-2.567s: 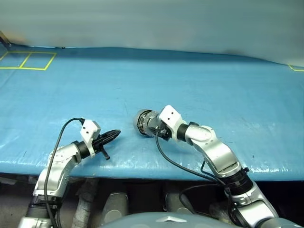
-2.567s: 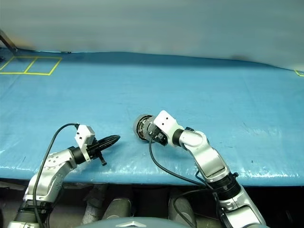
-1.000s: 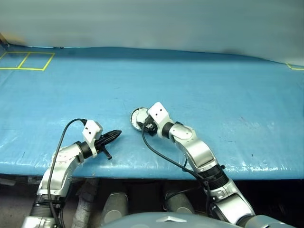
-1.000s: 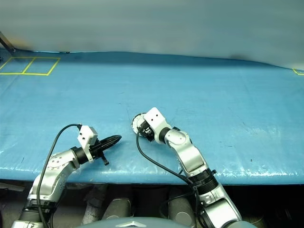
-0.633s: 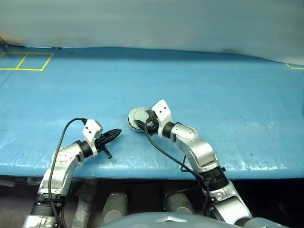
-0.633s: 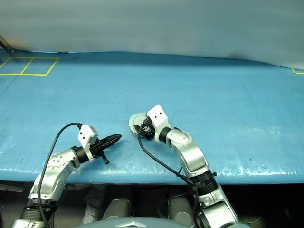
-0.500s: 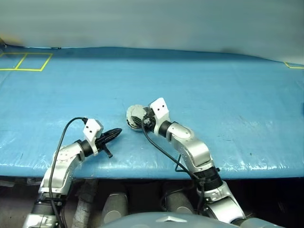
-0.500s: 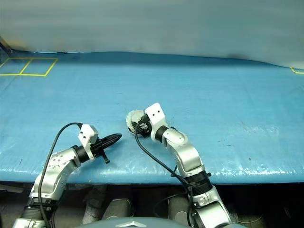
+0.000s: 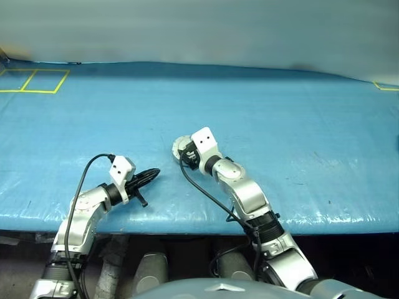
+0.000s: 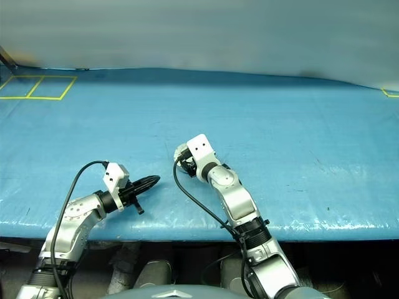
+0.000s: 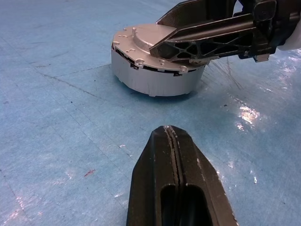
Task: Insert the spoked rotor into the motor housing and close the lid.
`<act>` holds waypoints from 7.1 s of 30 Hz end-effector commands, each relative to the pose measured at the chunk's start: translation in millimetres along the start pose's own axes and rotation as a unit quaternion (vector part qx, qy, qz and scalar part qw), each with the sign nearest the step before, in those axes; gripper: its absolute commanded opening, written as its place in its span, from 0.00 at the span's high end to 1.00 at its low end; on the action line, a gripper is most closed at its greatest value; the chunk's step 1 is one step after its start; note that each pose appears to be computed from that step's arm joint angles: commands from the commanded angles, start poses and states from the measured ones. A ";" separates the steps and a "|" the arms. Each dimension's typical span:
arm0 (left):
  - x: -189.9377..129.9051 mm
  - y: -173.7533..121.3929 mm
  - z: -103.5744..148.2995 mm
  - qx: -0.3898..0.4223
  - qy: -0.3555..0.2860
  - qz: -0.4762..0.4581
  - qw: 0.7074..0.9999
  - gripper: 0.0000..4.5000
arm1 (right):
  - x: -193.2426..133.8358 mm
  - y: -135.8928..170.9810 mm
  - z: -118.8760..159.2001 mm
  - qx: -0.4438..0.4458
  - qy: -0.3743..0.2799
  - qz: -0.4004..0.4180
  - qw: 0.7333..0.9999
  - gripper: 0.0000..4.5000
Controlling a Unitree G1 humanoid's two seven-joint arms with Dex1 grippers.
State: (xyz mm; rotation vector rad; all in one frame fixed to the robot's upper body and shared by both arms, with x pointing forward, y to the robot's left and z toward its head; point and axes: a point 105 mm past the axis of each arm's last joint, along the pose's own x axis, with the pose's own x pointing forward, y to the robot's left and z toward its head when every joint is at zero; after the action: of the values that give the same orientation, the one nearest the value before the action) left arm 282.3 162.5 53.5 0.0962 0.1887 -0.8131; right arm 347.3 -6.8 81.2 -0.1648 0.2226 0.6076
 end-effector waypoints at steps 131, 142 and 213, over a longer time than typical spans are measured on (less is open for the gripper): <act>3.6 2.5 12.6 0.016 -0.033 0.013 0.999 1.00 | -26.4 -7.4 -109.5 0.044 0.201 -0.062 0.977 0.33; 26.8 8.1 33.5 0.018 -0.070 0.032 0.997 1.00 | -33.0 -4.8 -103.4 0.042 0.195 -0.023 0.980 0.33; 77.4 -26.9 2.1 0.040 0.010 -0.124 0.991 1.00 | -66.2 5.7 -44.0 0.053 0.008 0.082 0.995 0.01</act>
State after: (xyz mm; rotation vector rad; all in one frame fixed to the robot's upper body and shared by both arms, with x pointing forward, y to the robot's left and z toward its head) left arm 317.0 91.5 49.4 0.1434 0.1456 -1.0602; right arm 287.3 -48.7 61.2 -0.0874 0.2724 0.7419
